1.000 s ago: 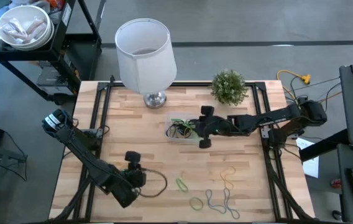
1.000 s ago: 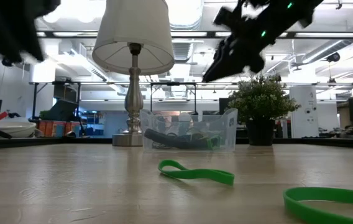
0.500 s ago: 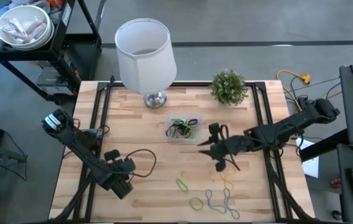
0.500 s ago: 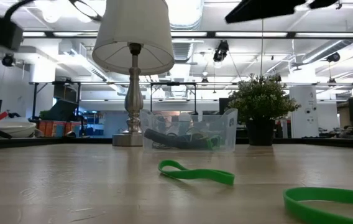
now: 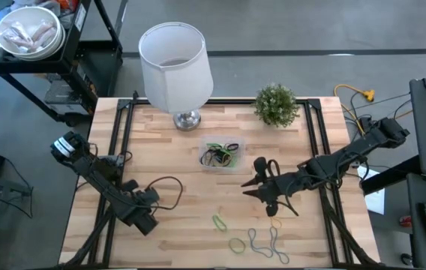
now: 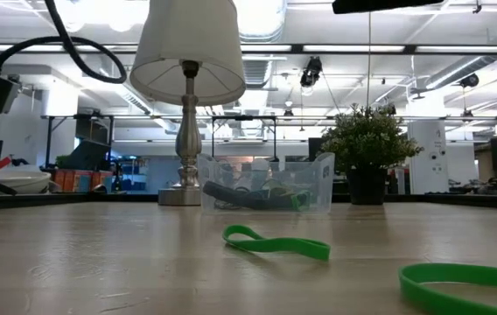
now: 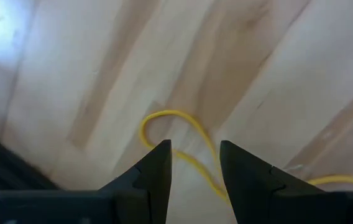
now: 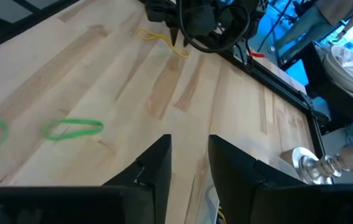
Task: Pick and place rubber bands into bin
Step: Put the yellow rubber band into the transparent bin
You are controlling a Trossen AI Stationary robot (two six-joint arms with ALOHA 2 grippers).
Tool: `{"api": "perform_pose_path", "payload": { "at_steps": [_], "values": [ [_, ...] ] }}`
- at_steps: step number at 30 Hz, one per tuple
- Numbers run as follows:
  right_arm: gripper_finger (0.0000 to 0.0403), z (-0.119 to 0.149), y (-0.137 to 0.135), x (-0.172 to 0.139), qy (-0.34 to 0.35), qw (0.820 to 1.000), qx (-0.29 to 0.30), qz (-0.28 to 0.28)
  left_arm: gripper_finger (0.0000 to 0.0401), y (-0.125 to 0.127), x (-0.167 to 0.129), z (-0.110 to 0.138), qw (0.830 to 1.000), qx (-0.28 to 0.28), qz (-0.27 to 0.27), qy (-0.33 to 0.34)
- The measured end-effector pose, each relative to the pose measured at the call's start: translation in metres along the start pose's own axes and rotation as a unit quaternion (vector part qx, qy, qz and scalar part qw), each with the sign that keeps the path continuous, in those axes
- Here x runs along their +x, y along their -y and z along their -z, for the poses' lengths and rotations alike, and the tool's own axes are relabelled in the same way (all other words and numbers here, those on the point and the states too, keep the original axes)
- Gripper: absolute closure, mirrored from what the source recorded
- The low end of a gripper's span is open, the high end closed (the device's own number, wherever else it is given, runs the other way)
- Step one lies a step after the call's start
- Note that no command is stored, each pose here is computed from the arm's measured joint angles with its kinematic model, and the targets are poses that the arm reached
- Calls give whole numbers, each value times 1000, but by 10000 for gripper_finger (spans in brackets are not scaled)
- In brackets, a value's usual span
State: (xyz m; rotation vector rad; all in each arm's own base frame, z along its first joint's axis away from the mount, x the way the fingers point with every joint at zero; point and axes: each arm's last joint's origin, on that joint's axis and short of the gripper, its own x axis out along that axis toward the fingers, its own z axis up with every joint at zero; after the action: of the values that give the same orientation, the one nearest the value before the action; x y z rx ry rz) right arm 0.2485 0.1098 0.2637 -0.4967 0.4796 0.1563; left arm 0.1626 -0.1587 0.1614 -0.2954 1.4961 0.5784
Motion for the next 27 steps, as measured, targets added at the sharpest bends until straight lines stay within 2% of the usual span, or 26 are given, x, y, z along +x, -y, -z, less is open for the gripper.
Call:
{"api": "perform_pose_path", "payload": {
  "at_steps": [4, 13, 27],
  "values": [
    [301, 0, 0, 0, 0, 1000, 0, 0, 280, 3, 3, 0, 1000, -2, 17, 7],
    [305, 0, 0, 0, 0, 1000, 10, 0, 280, -8, 20, 5, 1000, -24, 3, -14],
    [318, 0, 0, 0, -2, 1000, 12, 0, 280, -16, 25, 7, 996, -44, 74, -6]
  ]
}}
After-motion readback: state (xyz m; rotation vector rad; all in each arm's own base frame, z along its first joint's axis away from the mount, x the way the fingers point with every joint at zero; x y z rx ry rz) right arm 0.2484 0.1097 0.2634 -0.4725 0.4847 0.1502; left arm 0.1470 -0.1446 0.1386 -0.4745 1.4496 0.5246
